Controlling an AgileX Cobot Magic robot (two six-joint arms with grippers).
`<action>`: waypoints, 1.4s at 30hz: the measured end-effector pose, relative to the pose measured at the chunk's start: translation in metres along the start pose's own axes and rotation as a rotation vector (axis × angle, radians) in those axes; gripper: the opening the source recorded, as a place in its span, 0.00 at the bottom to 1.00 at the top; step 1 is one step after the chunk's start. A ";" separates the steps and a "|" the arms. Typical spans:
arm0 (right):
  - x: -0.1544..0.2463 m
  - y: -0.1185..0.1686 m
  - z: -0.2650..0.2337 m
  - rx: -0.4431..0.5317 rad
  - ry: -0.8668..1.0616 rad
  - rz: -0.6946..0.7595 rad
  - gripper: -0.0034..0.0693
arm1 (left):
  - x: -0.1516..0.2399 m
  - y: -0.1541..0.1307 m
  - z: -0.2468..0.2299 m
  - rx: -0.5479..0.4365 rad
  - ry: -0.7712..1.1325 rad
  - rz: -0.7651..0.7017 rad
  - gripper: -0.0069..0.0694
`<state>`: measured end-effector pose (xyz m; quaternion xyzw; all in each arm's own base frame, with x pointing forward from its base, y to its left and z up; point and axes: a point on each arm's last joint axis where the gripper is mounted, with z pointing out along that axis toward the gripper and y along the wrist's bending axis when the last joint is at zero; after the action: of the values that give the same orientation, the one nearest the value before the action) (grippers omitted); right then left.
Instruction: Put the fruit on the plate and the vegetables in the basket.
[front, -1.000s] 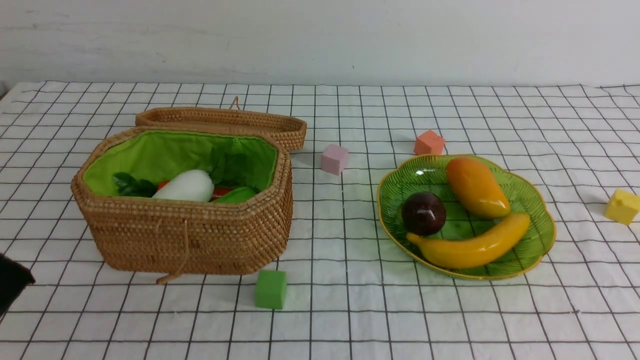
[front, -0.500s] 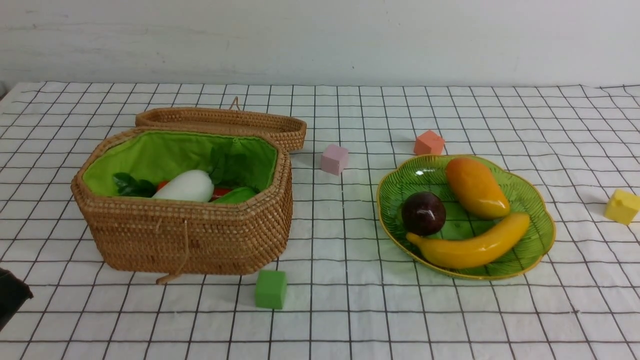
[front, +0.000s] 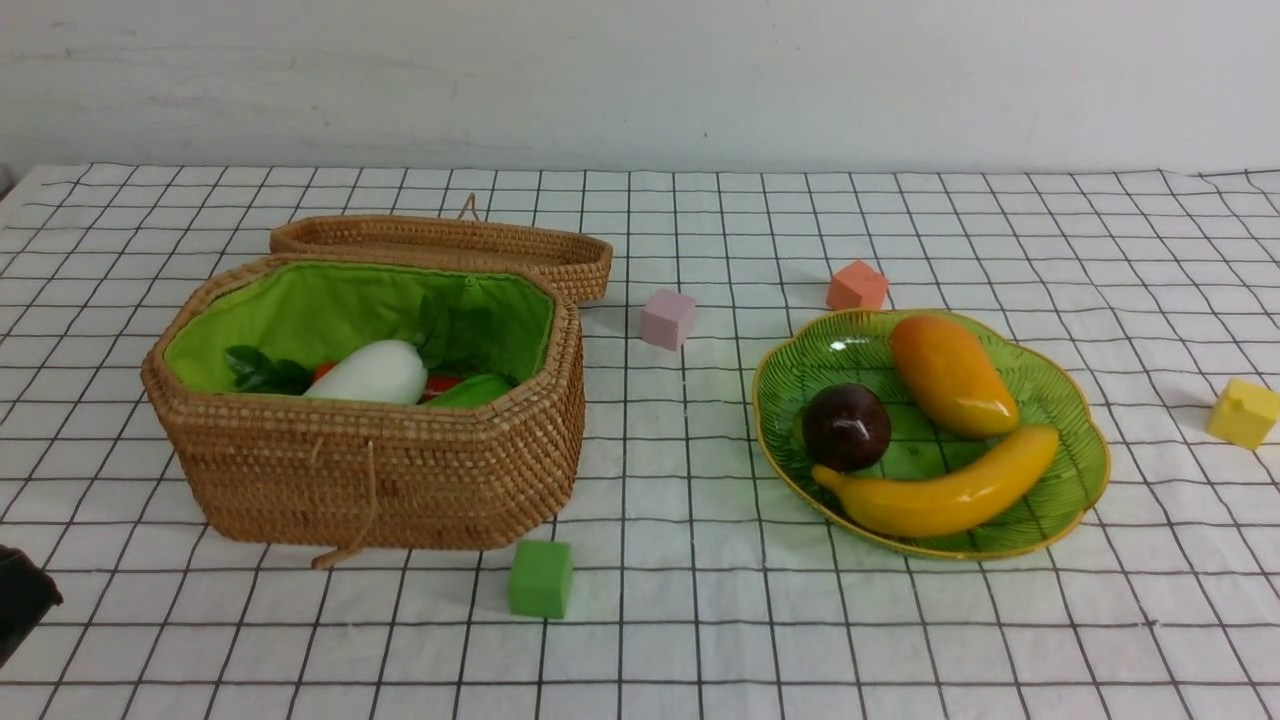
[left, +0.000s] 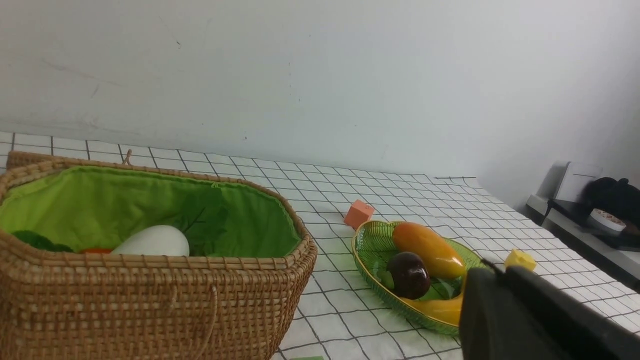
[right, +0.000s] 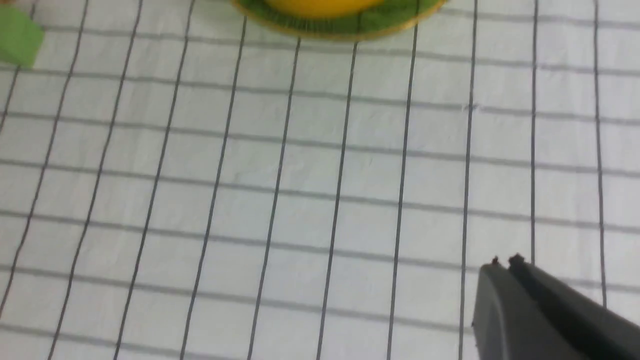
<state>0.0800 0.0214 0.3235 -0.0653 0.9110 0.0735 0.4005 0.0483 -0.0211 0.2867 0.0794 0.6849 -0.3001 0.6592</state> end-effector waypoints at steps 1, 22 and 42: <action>0.006 -0.003 0.004 0.012 -0.088 -0.002 0.04 | 0.000 0.000 0.000 0.000 0.000 0.000 0.11; 0.130 -0.026 0.076 0.104 -0.454 0.179 0.04 | 0.000 0.000 0.000 -0.002 0.002 -0.002 0.13; 0.130 -0.026 0.076 0.103 -0.454 0.181 0.05 | 0.001 0.001 0.000 -0.008 0.006 -0.002 0.15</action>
<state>0.0523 0.0024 0.1743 0.0552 0.8023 0.0751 0.5895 0.0486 -0.0206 0.2859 0.0769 0.6883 -0.2977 0.6571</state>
